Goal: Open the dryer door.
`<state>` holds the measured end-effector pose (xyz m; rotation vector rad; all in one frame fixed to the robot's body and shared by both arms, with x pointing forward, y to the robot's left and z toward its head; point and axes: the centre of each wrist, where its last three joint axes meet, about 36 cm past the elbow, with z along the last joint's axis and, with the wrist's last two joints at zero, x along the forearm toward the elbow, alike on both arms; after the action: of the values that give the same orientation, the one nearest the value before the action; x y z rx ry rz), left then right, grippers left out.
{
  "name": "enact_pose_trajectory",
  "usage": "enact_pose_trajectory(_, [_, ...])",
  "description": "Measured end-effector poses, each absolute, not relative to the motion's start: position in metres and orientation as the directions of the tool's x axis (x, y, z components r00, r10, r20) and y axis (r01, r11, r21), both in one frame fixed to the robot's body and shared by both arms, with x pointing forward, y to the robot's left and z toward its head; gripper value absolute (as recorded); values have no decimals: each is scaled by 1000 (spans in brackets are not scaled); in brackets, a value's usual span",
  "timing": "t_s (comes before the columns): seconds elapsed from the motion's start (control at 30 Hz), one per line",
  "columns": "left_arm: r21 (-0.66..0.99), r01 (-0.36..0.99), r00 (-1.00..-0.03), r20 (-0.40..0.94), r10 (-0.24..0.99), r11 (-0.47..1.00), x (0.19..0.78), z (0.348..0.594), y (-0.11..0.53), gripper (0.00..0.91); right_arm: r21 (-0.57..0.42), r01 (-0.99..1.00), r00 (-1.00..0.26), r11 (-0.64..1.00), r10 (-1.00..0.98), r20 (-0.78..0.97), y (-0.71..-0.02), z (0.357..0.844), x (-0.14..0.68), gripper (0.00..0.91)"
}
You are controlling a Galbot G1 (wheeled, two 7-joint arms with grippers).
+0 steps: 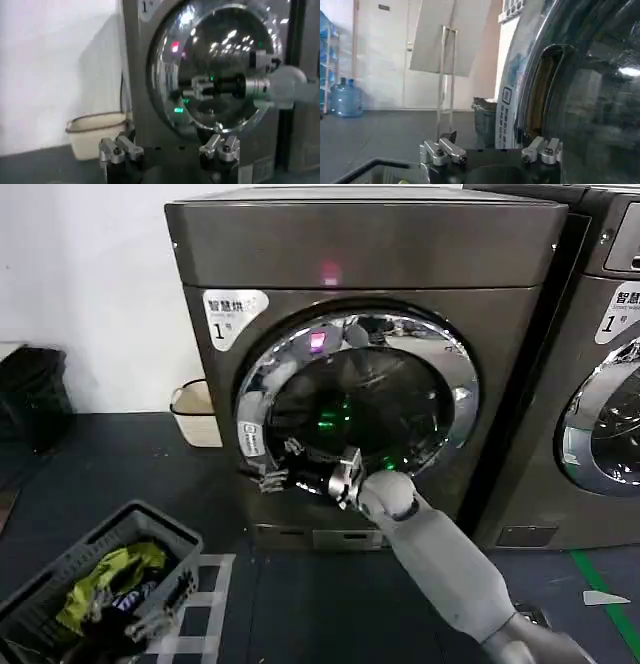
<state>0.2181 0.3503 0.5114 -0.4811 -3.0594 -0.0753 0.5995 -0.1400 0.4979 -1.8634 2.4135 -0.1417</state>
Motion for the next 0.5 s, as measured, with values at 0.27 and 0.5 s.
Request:
enact_pose_trajectory(0.27, [33,332,-943,6,332,943,266,507,405,907,-127,-987,-103,100,-994,20,-174,497,573,907])
enact_pose_trajectory(0.5, [-21,404,-914,-43,403,915,317,518,424,907,-127,-992,-7,2,-999,35,-202,497,551,907])
